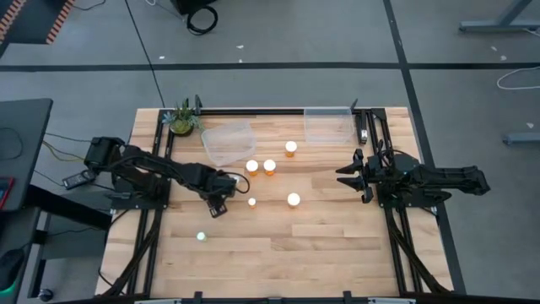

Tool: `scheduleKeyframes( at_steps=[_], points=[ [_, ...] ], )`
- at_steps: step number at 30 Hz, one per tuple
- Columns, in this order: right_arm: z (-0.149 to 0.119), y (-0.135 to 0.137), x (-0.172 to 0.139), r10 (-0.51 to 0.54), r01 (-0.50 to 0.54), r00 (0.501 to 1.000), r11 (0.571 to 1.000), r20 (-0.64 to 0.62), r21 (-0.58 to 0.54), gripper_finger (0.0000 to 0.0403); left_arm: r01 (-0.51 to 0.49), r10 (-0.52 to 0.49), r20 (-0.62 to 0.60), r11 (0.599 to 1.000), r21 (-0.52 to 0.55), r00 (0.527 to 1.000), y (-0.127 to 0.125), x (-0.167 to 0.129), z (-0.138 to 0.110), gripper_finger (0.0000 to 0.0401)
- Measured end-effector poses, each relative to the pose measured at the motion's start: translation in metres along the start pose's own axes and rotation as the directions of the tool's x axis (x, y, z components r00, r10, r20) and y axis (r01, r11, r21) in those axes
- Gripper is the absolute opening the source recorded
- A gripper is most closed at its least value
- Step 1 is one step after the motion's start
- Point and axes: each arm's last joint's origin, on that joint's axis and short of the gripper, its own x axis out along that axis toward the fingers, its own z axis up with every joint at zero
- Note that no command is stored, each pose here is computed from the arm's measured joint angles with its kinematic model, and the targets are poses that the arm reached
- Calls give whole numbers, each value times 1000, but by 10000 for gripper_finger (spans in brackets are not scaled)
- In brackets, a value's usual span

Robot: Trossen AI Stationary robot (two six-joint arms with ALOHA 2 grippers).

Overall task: Pick and place medicine bottles into bin by pill shape (circle, oval)
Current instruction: Put the blue small pill bottle into the left transparent bin

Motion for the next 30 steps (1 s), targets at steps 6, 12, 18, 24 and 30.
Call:
scheduleKeyframes(
  at_steps=[6, 12, 18, 24, 30],
  points=[
    [0, 0, 0, 0, 0, 1000, 1000, 0, 0, 147, 18, -19, 30, 999, 26, 999, -3, -15, 13, 110],
    [0, 0, 0, 0, 0, 1000, 1000, 0, 0, 147, 10, -11, 39, 1000, 29, 999, 4, -38, 32, 114],
    [0, 0, 0, 0, 0, 1000, 1000, 0, 0, 147, 17, -22, 108, 999, 44, 994, 20, -56, 56, 113],
    [0, 0, 0, 0, 0, 1000, 1000, 0, 0, 147, -1, -4, 156, 999, 32, 988, 48, -67, 75, 115],
    [0, 0, 0, 0, 0, 1000, 1000, 0, 0, 147, -39, 40, 188, 999, -11, 981, 87, -68, 87, 111]
  ],
)
